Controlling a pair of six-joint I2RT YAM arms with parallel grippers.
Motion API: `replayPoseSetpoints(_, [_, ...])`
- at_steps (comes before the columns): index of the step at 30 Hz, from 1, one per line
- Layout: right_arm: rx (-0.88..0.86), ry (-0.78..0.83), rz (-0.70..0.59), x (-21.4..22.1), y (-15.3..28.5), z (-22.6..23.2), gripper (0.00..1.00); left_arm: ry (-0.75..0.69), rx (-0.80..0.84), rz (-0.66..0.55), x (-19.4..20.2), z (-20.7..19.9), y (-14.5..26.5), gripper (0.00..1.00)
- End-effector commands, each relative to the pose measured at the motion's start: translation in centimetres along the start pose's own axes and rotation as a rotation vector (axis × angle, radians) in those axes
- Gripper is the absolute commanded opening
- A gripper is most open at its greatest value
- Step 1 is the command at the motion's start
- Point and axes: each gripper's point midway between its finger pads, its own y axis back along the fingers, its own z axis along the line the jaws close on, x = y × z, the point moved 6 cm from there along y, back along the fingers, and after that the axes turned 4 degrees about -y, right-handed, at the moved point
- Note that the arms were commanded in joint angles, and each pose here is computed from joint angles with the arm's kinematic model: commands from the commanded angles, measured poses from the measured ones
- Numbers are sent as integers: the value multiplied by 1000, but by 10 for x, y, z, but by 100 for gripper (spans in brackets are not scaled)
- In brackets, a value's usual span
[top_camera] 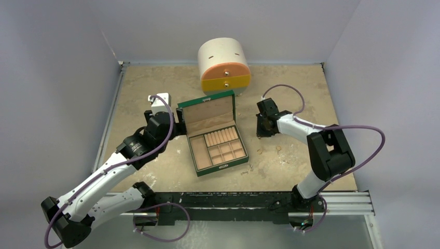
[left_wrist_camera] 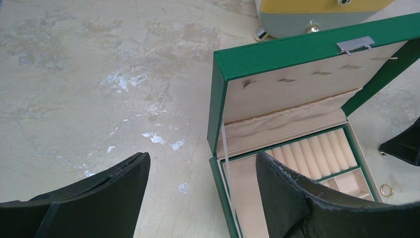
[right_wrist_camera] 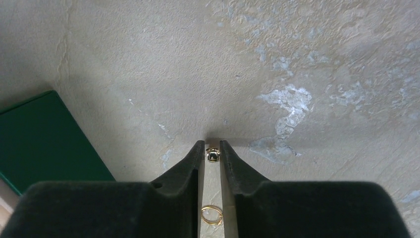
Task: Organize the mixed jewelry
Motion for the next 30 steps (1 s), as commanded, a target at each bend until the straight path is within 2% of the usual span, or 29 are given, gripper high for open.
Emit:
replayPoseSetpoints(1, [-26, -2, -53, -19, 5, 8, 18, 12, -11, -46, -9, 0, -2, 77])
replayPoseSetpoints(5, [-24, -4, -53, -19, 6, 8, 11, 7, -12, -43, -9, 0, -2, 77])
replayPoseSetpoints(9, [-23, -4, -49, -17, 6, 7, 0, 3, -13, -40, -8, 0, -3, 77])
replayPoseSetpoints(21, [-79, -10, -68, -22, 26, 12, 0, 1, -13, -42, -8, 0, -3, 77])
replayPoseSetpoints(30, [-175, 6, -145, -32, 69, 24, 0, -1, -10, -36, -7, -1, -4, 77])
